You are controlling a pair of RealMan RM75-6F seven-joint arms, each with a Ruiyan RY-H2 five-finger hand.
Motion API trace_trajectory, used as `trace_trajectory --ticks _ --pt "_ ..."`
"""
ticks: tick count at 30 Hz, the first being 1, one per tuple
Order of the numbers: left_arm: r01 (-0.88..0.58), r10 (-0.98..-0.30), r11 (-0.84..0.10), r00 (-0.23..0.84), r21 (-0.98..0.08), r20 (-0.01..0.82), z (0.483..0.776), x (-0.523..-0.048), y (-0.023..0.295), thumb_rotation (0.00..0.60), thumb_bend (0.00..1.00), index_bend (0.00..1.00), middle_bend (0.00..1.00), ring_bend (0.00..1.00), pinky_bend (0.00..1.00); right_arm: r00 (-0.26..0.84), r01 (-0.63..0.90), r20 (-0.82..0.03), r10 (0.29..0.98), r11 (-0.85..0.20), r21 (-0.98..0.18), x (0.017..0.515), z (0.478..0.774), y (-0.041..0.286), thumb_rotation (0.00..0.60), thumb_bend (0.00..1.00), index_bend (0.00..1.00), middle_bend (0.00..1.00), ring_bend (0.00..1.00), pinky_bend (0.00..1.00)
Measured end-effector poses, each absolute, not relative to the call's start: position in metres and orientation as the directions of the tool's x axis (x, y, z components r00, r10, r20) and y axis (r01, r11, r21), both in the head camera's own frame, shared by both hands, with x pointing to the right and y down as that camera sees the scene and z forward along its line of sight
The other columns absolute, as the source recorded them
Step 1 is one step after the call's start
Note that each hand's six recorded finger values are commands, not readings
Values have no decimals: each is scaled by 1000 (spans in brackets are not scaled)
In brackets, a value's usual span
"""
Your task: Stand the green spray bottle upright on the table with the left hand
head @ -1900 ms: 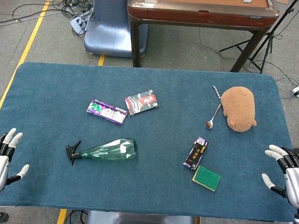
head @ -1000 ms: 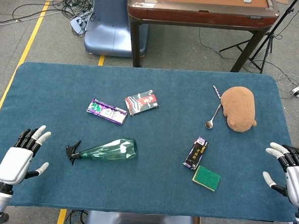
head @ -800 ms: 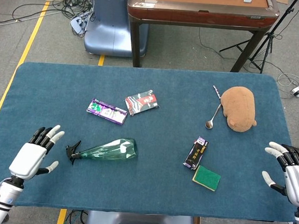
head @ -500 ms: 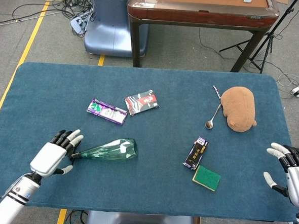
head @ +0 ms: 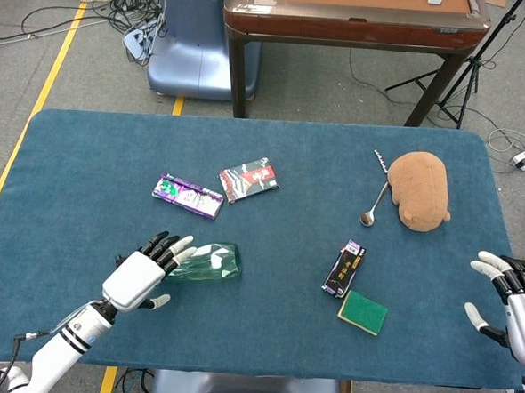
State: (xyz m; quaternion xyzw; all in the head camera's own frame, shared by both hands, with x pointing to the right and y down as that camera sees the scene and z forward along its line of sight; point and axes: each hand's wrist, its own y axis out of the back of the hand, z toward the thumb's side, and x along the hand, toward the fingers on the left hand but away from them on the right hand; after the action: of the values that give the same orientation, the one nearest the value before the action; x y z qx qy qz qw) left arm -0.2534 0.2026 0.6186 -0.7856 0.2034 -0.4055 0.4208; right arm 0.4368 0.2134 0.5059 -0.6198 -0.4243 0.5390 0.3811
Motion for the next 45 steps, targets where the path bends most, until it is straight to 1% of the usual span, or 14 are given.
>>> trace_trajectory --ticks 3,5,7,11,14,20,28,31,35,36,37,40,41,45 --pt "2 -631 -557 649 -830 425 613 -238 203 600 222 199 82 0 0 54 114 -346 937 -350 -930 438 506 215 600 252 293 232 150 176" --pt "-6 -600 -559 694 -829 399 609 -226 203 600 222 226 106 0 0 52 114 -346 937 -350 -930 439 505 215 600 252 293 232 150 176" --pt "1 -562 -573 727 -819 394 608 -217 205 600 222 234 114 0 0 50 113 -346 937 -350 -930 439 505 215 600 252 293 232 150 176" --pt "47 -483 -617 765 -786 425 612 -204 210 600 222 233 125 0 0 44 113 -351 935 -354 -929 441 506 216 600 252 293 232 150 176" --pt "86 -433 -628 787 -774 439 615 -191 210 600 222 219 124 0 0 47 114 -352 935 -355 -928 440 507 215 600 252 293 232 150 176" --pt "154 -375 -623 801 -767 466 627 -171 208 600 222 198 124 0 0 49 114 -354 934 -358 -927 440 508 214 600 253 293 232 150 176" --pt "237 -357 -589 782 -773 511 648 -154 200 600 217 192 124 0 0 50 112 -354 934 -358 -927 439 508 213 600 253 293 232 150 176" --pt "267 -359 -589 760 -763 542 657 -153 195 543 204 190 124 0 0 47 112 -357 933 -360 -926 439 509 214 600 253 293 232 150 176" --pt "293 -377 -597 720 -747 583 668 -155 186 372 189 190 124 0 0 45 111 -356 933 -359 -927 439 508 214 600 253 293 232 150 176" --pt "298 -383 -599 709 -744 592 670 -155 183 350 184 189 124 0 0 44 110 -356 933 -359 -927 439 508 214 600 252 293 232 150 176" --pt "306 -392 -600 693 -739 605 673 -157 179 342 182 189 124 0 0 43 109 -356 933 -359 -927 440 508 214 600 253 293 232 150 176" --pt "329 -414 -603 649 -726 638 681 -163 170 266 171 189 124 0 0 42 108 -356 934 -358 -927 440 508 214 600 253 293 232 150 176" --pt "337 -421 -605 634 -722 648 683 -165 167 252 170 189 125 0 0 41 108 -356 934 -358 -927 440 508 214 600 253 293 232 150 176" --pt "363 -454 -613 565 -702 689 691 -177 155 241 169 193 124 0 0 38 108 -360 932 -362 -926 441 509 214 600 253 293 232 150 176"
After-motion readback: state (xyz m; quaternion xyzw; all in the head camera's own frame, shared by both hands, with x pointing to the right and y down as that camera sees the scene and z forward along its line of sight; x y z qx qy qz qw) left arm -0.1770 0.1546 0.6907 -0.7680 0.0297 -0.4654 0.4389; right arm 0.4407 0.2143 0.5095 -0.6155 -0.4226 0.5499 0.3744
